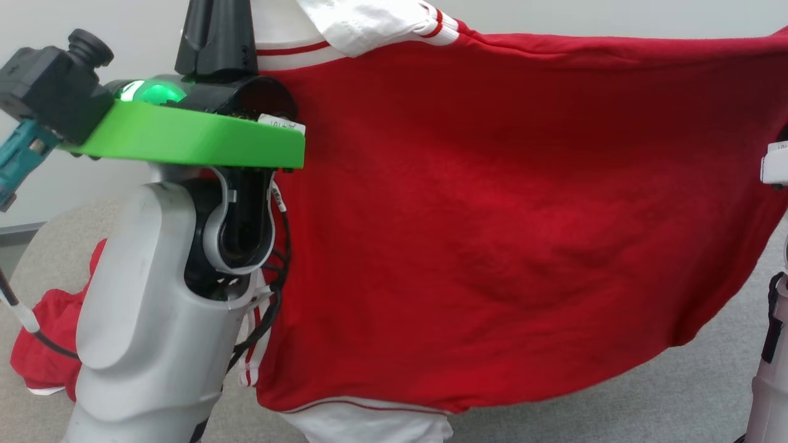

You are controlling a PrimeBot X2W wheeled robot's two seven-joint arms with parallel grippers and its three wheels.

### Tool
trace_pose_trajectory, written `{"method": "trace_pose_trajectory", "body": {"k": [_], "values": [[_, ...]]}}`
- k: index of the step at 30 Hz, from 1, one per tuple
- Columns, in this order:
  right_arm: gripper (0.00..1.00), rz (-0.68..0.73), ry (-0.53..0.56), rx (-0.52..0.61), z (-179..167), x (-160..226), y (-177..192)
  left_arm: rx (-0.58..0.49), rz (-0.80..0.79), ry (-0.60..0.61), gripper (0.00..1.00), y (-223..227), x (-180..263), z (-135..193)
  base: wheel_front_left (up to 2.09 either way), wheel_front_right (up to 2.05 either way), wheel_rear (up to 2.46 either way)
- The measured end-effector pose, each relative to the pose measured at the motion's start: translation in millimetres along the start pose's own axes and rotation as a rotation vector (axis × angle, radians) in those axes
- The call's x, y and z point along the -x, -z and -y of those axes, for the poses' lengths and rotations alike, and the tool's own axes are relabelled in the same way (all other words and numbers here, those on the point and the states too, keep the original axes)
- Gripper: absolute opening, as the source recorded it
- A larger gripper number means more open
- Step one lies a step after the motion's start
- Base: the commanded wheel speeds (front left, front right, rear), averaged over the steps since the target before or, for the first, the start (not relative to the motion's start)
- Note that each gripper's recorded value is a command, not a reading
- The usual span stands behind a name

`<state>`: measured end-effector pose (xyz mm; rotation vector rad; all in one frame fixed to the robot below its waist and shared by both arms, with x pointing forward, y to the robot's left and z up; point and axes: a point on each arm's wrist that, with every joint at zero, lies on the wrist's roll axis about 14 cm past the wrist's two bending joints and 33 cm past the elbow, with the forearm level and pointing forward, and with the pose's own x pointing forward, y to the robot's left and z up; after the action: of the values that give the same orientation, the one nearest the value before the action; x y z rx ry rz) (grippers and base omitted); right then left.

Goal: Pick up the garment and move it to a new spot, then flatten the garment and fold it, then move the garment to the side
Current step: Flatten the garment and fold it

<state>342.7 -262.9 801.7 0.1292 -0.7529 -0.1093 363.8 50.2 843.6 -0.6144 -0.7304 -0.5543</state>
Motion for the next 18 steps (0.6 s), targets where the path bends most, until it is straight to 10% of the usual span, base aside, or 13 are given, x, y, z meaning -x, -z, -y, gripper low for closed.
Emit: {"method": "trace_pose_trajectory", "body": {"k": [7,18], "values": [[0.00,-0.196,0.055,-0.082,12.9,-16.9,59.6,-0.141,-0.262,-0.053,0.00,55.1,-11.9,-46.2,0.00,0.00,0.00],[0.00,-0.187,0.007,-0.047,-5.1,-155.0,125.0,-0.337,-0.386,-0.077,0.00,112.6,-109.1,-135.8,0.00,0.00,0.00]]}}
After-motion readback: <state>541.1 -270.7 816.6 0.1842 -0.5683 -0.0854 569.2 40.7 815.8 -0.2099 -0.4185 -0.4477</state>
